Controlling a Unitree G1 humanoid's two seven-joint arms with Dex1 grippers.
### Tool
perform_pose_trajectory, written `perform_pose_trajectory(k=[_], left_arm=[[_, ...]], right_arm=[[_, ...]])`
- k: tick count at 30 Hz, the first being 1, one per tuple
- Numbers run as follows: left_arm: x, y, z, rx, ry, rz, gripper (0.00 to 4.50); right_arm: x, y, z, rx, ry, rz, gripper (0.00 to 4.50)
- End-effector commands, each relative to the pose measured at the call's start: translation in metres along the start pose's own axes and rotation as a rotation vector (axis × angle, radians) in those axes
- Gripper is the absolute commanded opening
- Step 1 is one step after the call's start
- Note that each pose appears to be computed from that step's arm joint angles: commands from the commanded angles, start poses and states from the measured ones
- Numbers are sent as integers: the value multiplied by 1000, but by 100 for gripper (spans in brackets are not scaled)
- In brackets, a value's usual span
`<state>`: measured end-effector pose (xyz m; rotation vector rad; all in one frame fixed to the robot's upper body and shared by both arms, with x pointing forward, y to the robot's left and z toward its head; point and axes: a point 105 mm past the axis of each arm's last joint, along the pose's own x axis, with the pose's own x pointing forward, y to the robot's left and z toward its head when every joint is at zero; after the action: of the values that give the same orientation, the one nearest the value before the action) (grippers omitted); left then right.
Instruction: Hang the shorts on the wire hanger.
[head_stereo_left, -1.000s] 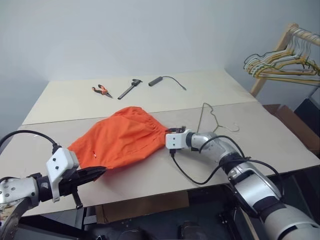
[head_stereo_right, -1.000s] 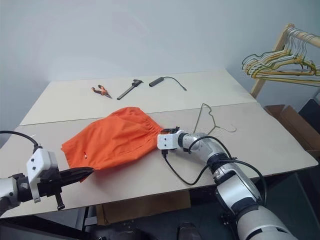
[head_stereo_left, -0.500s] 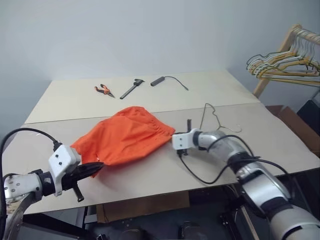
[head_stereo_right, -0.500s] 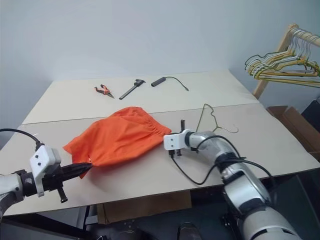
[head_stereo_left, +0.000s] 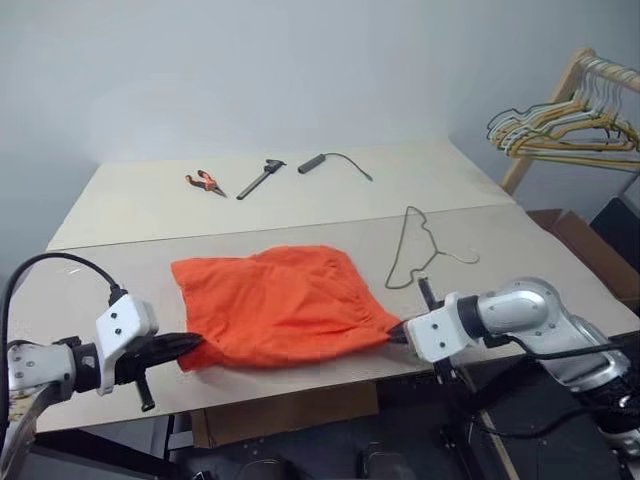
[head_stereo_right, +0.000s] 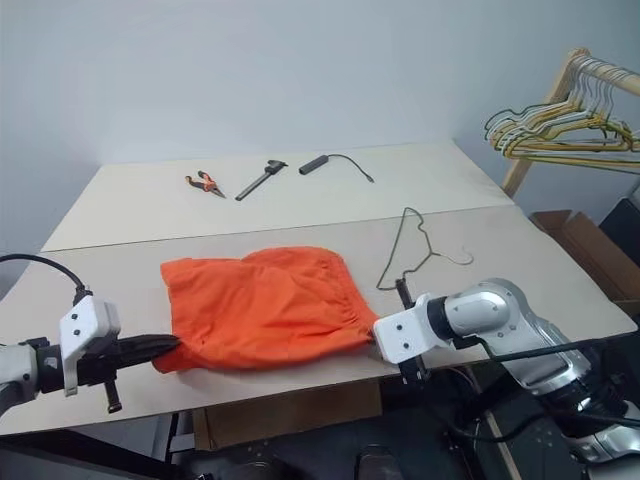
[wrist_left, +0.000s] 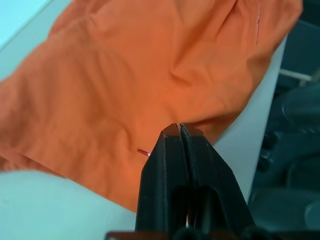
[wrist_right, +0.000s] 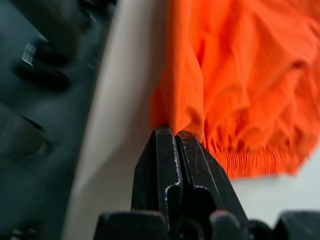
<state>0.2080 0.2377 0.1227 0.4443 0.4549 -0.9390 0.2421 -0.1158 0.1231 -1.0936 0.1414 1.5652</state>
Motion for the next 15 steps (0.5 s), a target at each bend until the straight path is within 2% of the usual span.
perform_pose_trajectory(k=[1, 5, 7, 9, 12, 14, 15], left_arm=[[2, 21, 6, 70, 17, 54, 0], [18, 116, 41, 99, -77, 516, 0], [13, 162, 80, 87, -191, 750, 0], [-9, 197, 133, 112, -367, 983, 0], [-63, 215, 207, 117, -681, 1226, 0], [-105, 199, 249, 150, -970, 1257, 0], [-119, 190, 260, 156, -1078, 1244, 0]], right_arm=[[-1, -47, 6, 87, -71, -180, 4], [-5, -138, -9, 235, -79, -535, 4], [-21, -189, -16, 314, -66, -758, 4], [-48, -236, -15, 320, -48, -1014, 4], [-102, -280, 10, 239, -94, -1380, 4], [-145, -290, 40, 143, -235, -1592, 4], [-160, -289, 51, 96, -293, -1657, 4]])
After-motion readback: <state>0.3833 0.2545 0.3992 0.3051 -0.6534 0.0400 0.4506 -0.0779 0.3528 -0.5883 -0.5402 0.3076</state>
